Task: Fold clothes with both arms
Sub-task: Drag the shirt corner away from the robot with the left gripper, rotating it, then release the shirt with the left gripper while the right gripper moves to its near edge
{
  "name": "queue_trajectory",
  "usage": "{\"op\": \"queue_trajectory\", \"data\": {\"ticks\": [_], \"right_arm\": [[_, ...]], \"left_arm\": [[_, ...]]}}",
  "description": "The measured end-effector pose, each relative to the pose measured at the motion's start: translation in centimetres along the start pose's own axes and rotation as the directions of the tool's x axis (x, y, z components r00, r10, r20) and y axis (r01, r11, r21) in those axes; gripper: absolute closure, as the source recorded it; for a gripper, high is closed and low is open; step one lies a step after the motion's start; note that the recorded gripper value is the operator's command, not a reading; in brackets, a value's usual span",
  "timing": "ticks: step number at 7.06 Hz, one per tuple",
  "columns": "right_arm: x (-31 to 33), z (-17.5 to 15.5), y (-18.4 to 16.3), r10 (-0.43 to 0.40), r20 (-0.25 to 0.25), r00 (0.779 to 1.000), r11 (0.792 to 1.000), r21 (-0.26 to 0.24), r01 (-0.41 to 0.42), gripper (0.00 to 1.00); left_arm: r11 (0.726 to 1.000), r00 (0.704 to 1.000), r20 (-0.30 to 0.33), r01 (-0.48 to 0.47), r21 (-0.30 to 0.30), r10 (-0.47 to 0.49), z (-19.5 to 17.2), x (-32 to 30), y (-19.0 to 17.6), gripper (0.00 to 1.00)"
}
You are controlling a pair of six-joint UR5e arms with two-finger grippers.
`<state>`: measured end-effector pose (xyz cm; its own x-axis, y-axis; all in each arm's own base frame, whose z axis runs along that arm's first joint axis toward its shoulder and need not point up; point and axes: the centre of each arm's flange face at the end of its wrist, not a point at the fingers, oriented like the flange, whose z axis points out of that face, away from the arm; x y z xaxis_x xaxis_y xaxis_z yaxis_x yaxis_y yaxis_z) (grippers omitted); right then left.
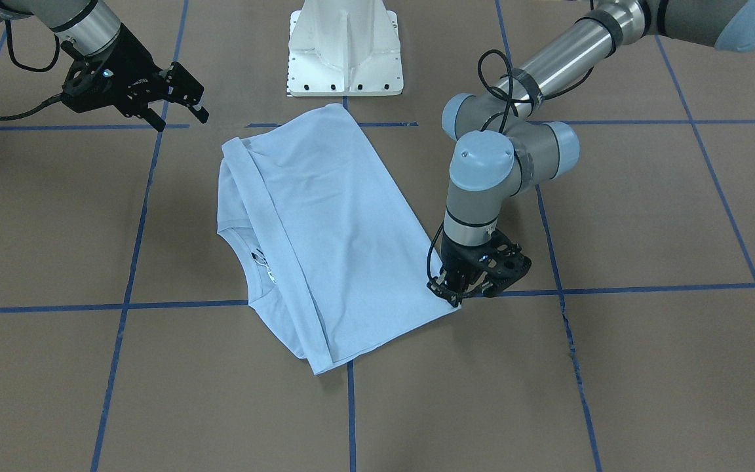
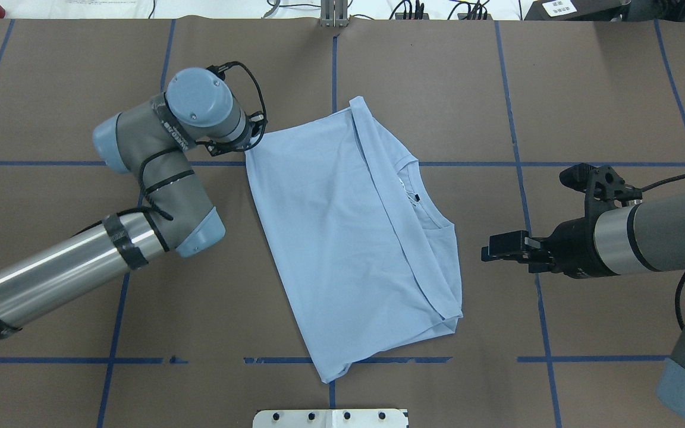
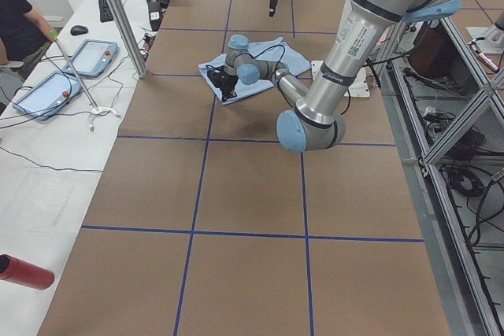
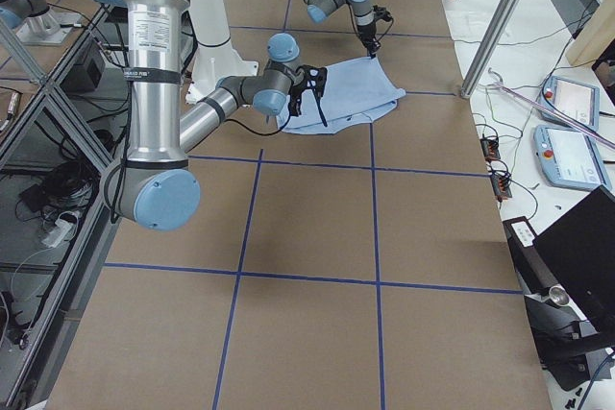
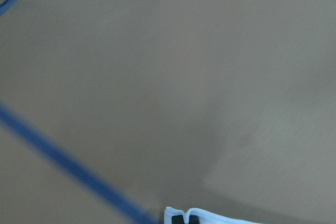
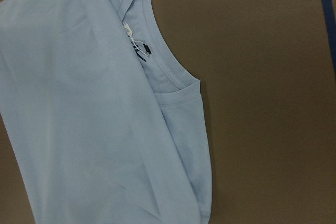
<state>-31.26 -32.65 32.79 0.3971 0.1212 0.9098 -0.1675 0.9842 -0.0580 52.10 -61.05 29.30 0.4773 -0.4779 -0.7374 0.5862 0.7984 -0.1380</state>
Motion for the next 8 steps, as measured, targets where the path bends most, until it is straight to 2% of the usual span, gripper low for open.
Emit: {"op": "queue_trajectory", "data": {"ticks": [2,3,5,7,8], "right_arm": [[0.0,0.4,-0.3,0.002,-0.004,1.0,1.0,0.004,-0.002,0.0],[-0.1,0.6,-0.4,0.001,-0.005,1.0,1.0,0.011,-0.001,0.0],[-0.6,1.4,-0.9,-0.001,-0.008,1.0,1.0,0.028,0.001,0.0],[-1.4,3.5,-2.0,-0.005,-0.024,1.0,0.999,0.05,0.007,0.0],[-2.5,4.8,-2.6,-0.014,-0.043,0.999,0.998,0.059,0.017,0.0]], "left_arm": [[0.99,0.989,-0.078,-0.119,0.073,0.125,1.4,3.3,-3.8,1.0],[0.981,0.977,-0.13,-0.157,0.113,0.171,2.0,4.9,-4.5,0.02],[0.972,0.958,-0.196,-0.179,0.154,0.208,2.4,6.2,-4.8,0.0],[0.951,0.945,-0.184,-0.235,0.199,0.272,2.2,5.7,-6.0,0.0],[0.938,0.936,-0.157,-0.283,0.2,0.315,1.8,4.6,-6.7,0.0]]}}
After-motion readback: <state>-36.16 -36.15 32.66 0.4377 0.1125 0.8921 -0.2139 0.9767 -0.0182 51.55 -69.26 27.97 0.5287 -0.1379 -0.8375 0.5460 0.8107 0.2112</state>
